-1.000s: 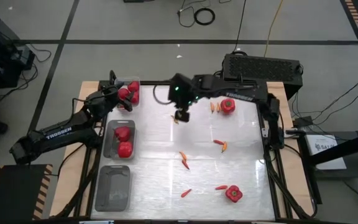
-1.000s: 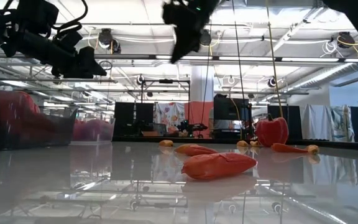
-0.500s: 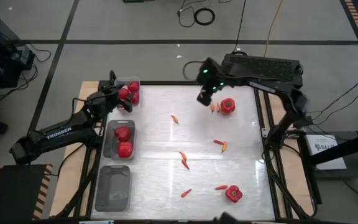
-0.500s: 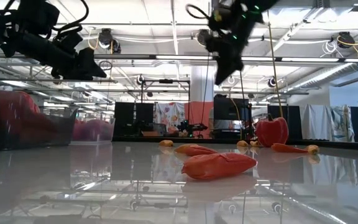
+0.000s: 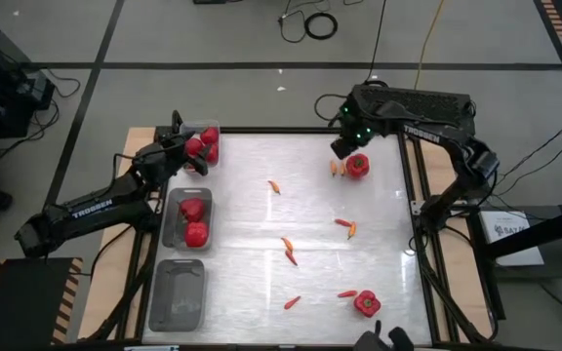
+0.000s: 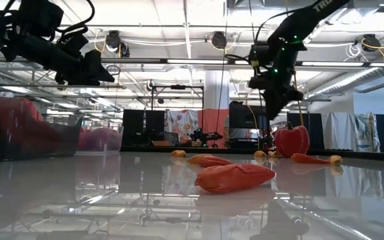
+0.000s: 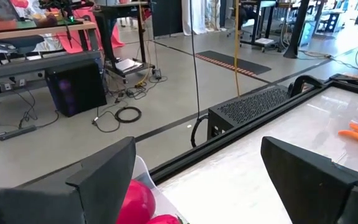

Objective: Sort produce into baskets
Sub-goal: Put the bell pepper into the top gray bin

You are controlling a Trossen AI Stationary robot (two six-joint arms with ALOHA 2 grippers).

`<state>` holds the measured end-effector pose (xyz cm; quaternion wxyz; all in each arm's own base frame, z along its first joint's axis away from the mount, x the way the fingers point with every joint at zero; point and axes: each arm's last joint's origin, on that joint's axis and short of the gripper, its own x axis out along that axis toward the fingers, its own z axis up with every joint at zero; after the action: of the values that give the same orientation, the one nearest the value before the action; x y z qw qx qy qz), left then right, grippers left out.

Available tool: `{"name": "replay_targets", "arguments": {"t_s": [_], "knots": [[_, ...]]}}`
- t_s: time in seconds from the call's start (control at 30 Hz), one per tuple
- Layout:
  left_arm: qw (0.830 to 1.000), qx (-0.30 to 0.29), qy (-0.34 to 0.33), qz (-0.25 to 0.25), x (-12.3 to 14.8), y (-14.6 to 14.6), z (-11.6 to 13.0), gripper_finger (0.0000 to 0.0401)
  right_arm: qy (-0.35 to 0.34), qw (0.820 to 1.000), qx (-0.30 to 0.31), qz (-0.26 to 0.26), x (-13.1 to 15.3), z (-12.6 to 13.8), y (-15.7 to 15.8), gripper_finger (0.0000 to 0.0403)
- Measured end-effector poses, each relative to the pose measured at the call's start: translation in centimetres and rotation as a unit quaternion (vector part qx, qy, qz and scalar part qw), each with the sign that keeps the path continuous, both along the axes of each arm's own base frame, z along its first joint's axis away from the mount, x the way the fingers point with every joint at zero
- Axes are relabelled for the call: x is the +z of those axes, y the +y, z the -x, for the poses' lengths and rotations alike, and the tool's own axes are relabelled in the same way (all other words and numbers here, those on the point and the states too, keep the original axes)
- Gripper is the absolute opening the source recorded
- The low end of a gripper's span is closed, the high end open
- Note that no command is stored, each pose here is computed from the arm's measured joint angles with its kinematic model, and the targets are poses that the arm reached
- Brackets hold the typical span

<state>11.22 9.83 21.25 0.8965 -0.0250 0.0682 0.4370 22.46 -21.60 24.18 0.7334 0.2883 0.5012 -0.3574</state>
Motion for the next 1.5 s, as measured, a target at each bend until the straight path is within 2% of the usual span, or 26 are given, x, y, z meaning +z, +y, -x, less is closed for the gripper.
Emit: {"name": "replay_targets", "arguments": {"t_s": [0.17,0.23,0.33,0.47,0.67,0.93,1.23,1.5], "knots": [[1.0,0.0,-0.003,-0.004,0.1,0.0,0.0,0.0352,0.023,0.999,0.019,-0.019,-0.1,-0.3,1.4,0.0054],[1.0,0.0,-0.007,-0.007,0.2,0.0,0.0,0.0352,0.03,0.999,0.017,-0.011,0.3,-0.5,2.1,0.0054],[1.0,0.0,-0.007,-0.007,0.2,0.0,0.0,0.0352,0.065,0.998,-0.018,0.006,0.7,-0.5,3.3,0.0054],[1.0,0.0,-0.008,-0.007,0.2,0.0,0.0,0.0352,0.095,0.99,-0.103,0.022,0.8,-0.6,4.7,0.0054],[1.0,0.0,-0.01,-0.007,0.2,0.0,0.0,0.0352,0.064,0.989,-0.133,0.029,0.7,-2.0,5.9,0.0054],[1.0,-0.019,-0.011,-0.004,0.2,-0.1,-0.1,0.0352,0.047,0.979,-0.199,0.021,0.6,-2.2,6.5,0.0048],[1.0,-0.023,-0.011,-0.004,0.2,-0.1,-0.1,0.0352,0.093,0.97,-0.219,0.052,-1.3,-1.3,6.7,0.0042],[0.999,-0.033,-0.011,-0.003,0.2,-0.1,-0.2,0.0352,0.1,0.969,-0.221,0.049,-1.9,-1.0,6.9,0.0085]]}}
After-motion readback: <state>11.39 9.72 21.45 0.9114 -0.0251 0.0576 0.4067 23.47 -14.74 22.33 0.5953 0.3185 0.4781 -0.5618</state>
